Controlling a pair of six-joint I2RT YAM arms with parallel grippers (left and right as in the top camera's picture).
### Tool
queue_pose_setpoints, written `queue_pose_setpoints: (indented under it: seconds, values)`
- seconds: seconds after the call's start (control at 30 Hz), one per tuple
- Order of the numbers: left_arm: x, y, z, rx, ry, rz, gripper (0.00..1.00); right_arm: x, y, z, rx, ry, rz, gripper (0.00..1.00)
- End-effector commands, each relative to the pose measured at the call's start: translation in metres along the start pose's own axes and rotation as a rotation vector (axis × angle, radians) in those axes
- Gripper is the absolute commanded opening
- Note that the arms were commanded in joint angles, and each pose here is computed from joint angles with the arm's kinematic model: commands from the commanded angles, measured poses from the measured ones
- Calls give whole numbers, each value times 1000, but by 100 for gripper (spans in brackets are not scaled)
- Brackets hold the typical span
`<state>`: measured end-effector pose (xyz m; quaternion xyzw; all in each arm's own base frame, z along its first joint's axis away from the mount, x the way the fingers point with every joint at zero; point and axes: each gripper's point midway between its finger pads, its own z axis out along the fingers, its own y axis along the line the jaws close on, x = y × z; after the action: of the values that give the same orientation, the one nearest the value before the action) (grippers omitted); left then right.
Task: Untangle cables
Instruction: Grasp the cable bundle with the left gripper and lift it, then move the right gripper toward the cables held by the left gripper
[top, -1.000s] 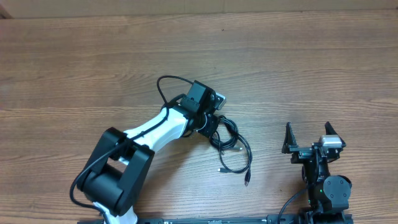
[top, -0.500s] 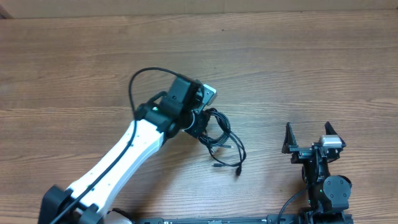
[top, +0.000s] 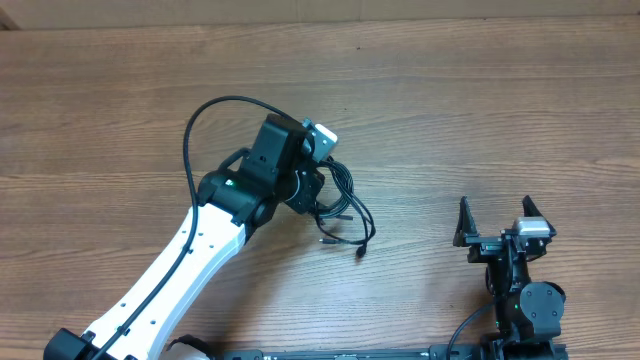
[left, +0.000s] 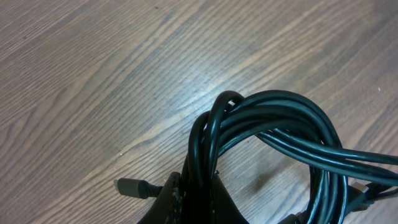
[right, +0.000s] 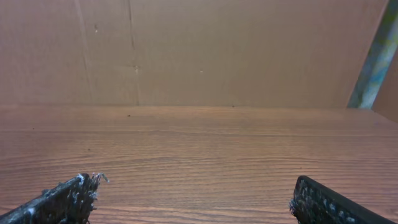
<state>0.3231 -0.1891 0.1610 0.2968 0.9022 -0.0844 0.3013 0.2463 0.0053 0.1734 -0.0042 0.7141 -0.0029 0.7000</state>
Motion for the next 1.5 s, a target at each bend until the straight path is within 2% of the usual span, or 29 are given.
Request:
queue_pose_setpoints:
  seconds: [0.0, 0.13, 0.27, 0.4, 0.47, 0.57, 0.7, 1.03, 1.1, 1.23, 1.3, 1.37, 1.47]
  values:
    - [-11, 9, -9, -18, -40, -104, 4, 1, 1, 0, -5, -5, -1, 100]
    - [-7, 17, -10, -15, -30, -233, 4, 1, 2, 0, -13, -5, -1, 100]
    - [-7, 21, -12, 59, -35, -418, 4, -2, 31, -3, -179, -15, 51, 100]
    - [-9, 34, -14, 88, -52, -559, 4, -4, 92, -27, -556, 123, 529, 100]
    - [-11, 36, -16, 113, -62, -577, 4, -5, 107, -37, -648, 226, 744, 100]
    - [-11, 37, -17, 134, -63, -576, 4, -10, 111, -41, -668, 306, 966, 100]
    - [-14, 28, -19, 194, -69, -520, 4, -39, 123, -56, -813, 180, 763, 100]
    - [-12, 11, -22, 282, -54, -436, 4, -43, 125, -50, -719, 449, 747, 99]
    - [-9, 4, -24, 322, -44, -386, 4, -58, 141, -60, -857, 503, 701, 100]
    - [-5, -3, -26, 359, -30, -358, 4, -91, 163, -79, -1138, 498, 637, 100]
    - [-8, -15, -31, 434, -46, -317, 4, -92, 160, -63, -1097, 462, 624, 100]
    - [-9, -24, -36, 493, -55, -287, 4, -84, 154, -43, -1008, 444, 610, 86]
    - [-7, -25, -36, 498, -46, -284, 4, -69, 152, -27, -967, 454, 561, 85]
